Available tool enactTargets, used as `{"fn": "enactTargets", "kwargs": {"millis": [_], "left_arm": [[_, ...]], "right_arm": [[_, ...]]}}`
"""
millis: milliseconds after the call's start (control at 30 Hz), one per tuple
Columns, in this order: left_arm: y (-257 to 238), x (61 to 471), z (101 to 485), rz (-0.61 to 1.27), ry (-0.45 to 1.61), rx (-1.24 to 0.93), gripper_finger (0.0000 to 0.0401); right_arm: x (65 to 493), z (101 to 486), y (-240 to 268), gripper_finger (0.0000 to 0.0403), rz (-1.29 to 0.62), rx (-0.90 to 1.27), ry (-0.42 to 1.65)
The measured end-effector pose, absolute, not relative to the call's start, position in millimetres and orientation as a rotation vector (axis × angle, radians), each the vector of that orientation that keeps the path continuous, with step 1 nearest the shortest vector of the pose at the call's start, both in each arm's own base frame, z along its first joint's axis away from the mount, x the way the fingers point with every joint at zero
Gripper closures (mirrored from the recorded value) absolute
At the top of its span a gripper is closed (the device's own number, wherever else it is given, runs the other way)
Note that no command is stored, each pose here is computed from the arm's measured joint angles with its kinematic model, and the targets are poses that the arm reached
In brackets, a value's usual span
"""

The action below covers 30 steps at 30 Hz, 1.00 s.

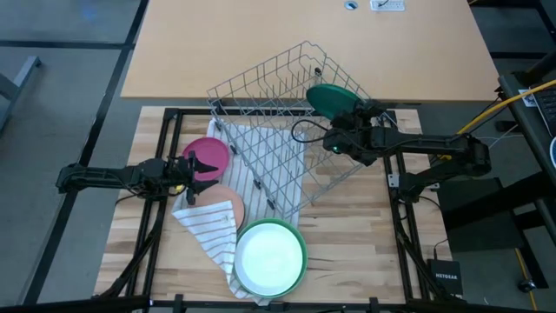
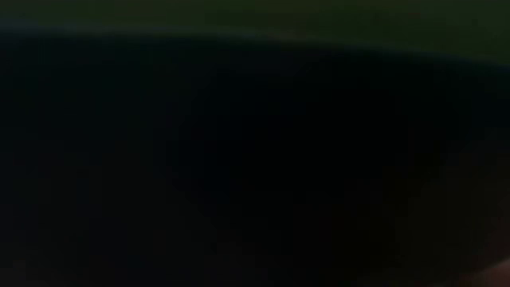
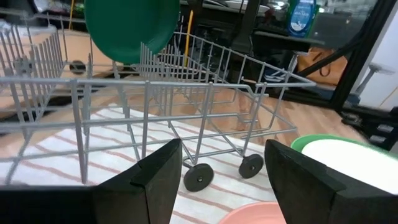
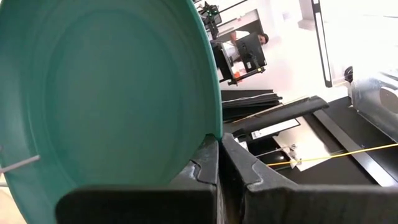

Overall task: Sort dishes
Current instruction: Put the top dark green plate in the dish rack

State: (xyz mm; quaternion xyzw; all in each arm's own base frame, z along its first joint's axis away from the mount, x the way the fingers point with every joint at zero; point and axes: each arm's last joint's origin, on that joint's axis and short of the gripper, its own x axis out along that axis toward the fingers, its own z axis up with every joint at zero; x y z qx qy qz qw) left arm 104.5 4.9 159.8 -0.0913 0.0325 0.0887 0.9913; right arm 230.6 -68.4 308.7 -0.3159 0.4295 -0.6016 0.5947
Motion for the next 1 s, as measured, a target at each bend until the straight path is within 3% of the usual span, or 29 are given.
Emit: {"fn": "enactTargets", "kwargs": {"millis": [400, 1000], "left_arm": [[5, 104, 160, 0.185, 0.043, -0.421, 0.0182], [5, 105, 160, 0.185, 0.039, -0.426, 0.0182]], "right_arm": [[227, 304, -67, 0.0402, -1.344, -0.66, 1.006], [198, 291, -60, 0.0402, -1.314, -0.334, 1.106]]}}
